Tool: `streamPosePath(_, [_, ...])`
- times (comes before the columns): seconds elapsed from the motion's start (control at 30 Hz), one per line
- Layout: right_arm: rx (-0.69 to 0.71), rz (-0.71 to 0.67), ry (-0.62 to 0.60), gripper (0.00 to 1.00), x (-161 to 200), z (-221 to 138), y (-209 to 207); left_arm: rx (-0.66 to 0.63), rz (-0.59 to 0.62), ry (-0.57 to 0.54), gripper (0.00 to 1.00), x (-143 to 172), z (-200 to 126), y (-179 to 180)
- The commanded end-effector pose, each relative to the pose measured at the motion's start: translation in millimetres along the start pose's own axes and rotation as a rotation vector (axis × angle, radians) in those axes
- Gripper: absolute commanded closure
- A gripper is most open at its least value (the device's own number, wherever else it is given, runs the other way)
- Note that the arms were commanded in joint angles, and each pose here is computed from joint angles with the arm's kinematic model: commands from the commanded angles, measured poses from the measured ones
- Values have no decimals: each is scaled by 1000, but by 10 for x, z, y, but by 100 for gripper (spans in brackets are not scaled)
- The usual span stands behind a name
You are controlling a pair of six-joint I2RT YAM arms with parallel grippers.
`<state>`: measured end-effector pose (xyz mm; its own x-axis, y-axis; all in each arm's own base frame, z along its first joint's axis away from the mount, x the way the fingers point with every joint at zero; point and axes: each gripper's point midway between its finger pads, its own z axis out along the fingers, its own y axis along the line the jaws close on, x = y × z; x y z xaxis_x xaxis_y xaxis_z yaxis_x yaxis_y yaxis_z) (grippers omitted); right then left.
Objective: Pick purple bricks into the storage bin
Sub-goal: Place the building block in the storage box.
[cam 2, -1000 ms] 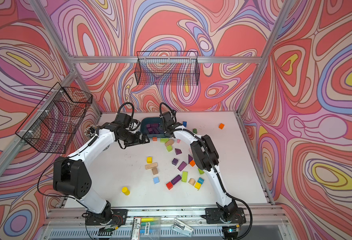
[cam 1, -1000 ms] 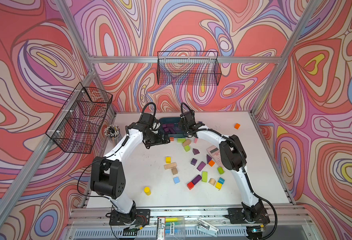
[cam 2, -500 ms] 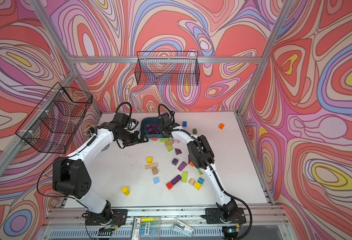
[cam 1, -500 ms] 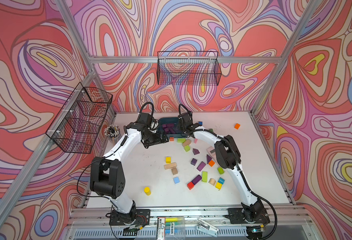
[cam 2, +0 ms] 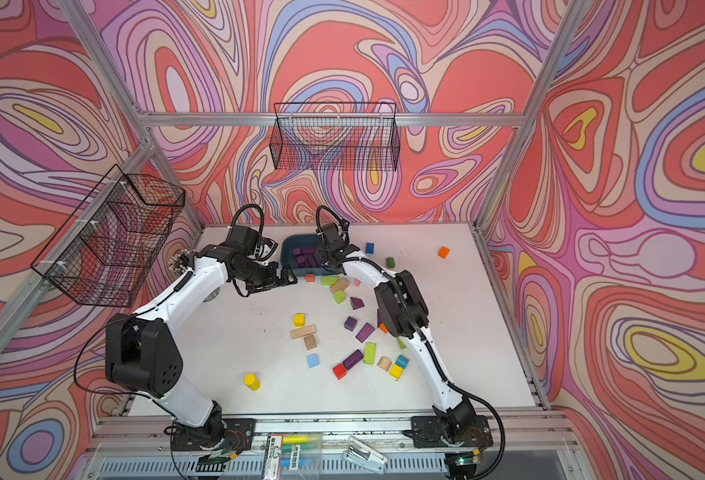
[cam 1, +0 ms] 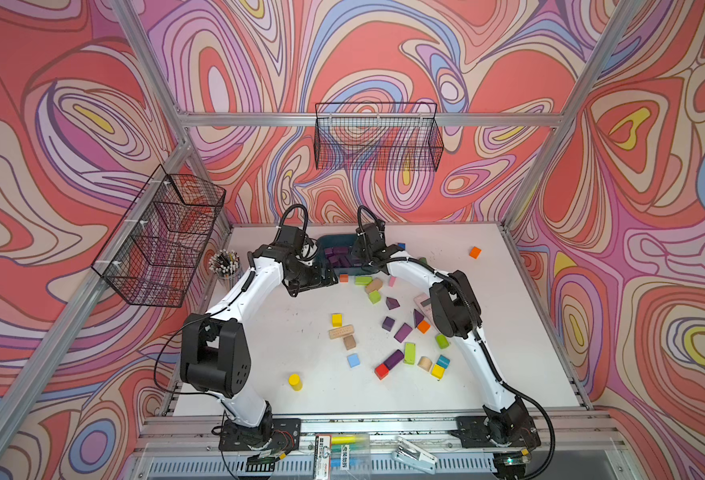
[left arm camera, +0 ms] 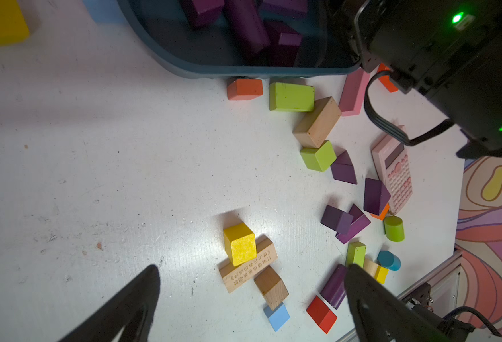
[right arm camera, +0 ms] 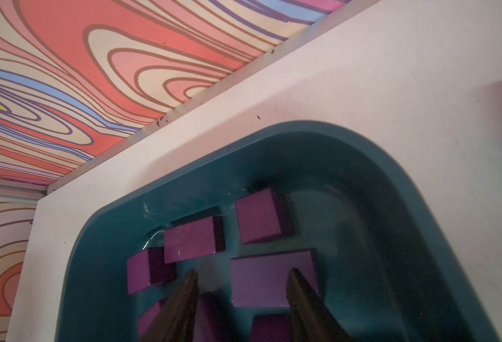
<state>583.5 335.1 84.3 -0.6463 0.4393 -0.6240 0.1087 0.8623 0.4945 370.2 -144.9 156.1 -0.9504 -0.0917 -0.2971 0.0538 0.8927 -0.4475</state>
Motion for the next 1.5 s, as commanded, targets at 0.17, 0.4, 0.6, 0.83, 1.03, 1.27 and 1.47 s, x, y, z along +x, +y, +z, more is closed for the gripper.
streamPosePath(0.17, [-52,7,-76,48,-316,-294,269,-4,-12,-12,0,-67,-11,30])
streamPosePath(0.4, [-68,-4,-113,48,-468,-590,306,0,-21,-9,0,-64,2,29])
streamPosePath(0.6, [-56,-24,-117,48,-528,-840,271,12,-30,0,0,-54,19,13])
streamPosePath(0.83, [-14,-24,-84,48,-464,-1108,104,16,-34,0,0,-54,21,7])
streamPosePath(1.03, [42,-38,-51,48,-385,-1363,-97,20,-40,8,0,-44,46,10])
streamPosePath(1.27, [142,-83,9,48,-195,-1632,-410,26,-45,11,0,-47,53,1])
streamPosePath(1.47, [214,-134,77,47,60,-1846,-597,26,-48,14,0,-40,63,5])
